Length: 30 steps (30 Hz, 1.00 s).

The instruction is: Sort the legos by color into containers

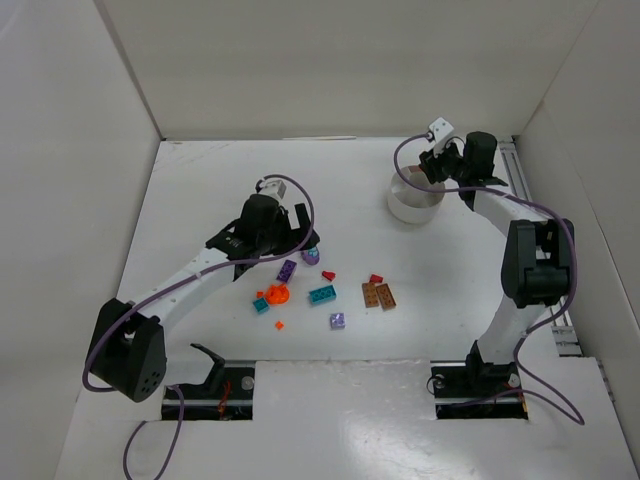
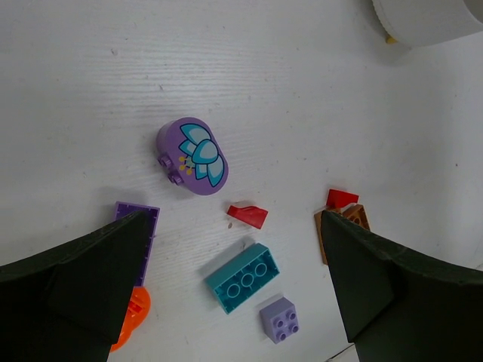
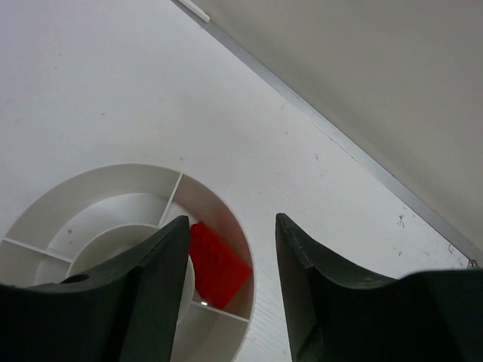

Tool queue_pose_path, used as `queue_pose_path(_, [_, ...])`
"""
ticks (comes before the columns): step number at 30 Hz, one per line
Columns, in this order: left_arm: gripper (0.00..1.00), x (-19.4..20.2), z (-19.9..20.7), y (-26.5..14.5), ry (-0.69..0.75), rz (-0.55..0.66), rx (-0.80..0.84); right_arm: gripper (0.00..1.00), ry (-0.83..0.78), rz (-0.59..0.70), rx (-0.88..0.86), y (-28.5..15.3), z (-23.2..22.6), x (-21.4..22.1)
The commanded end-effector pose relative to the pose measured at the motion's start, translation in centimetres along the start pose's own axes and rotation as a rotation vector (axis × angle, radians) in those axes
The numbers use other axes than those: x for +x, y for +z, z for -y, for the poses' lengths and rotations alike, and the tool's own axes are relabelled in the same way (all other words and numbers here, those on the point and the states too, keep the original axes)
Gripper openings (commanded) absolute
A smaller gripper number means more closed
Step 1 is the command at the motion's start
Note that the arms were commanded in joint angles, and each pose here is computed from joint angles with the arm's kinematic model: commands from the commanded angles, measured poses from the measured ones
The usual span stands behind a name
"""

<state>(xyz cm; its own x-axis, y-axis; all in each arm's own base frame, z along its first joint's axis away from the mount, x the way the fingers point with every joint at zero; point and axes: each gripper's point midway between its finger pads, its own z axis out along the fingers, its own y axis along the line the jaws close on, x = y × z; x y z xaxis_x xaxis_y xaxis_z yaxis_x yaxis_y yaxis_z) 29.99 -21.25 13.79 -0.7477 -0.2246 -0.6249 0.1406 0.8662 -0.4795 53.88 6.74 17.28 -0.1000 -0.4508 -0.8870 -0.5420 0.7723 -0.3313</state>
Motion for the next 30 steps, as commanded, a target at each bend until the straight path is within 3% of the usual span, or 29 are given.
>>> queue_pose_path(1, [0.96, -0.4, 0.6, -0.5, 0.001, 0.0, 0.009, 0.55, -0.015, 0.083, 0.0, -0.1, 0.7, -2.5])
queue_pose_path(10, [0.97, 0.2, -0.1, -1.7, -0.011, -0.004, -0.018, 0.58, -0.093, 0.132, -0.022, -4.7, -1.3, -5.6])
queue_pose_path(13, [0.97, 1.0, -0.6, -2.1, -0.021, -0.018, -0.028, 0.6, -0.141, 0.052, -0.016, -7.3, -4.1, -5.8])
queue_pose_path(17, [0.98, 1.6, -0.8, -2.4, -0.026, -0.024, -0.035, 0.61, -0.173, -0.053, -0.126, -9.7, -11.0, -5.2])
queue_pose_path(22, [0.98, 3.0, -0.3, -2.5, -0.006, -0.04, -0.03, 0.61, -0.226, -0.163, -0.396, -12.3, -21.6, -2.3])
queue_pose_path(27, [1.0, 4.9, 0.3, -1.8, 0.019, -0.085, -0.026, 0.58, -0.315, -0.35, -0.525, -14.6, -27.3, 1.6])
queue_pose_path(30, [1.0, 6.1, 1.4, -1.6, 0.041, -0.103, -0.002, 0.58, -0.315, -0.372, -0.574, -14.7, -29.6, 2.7])
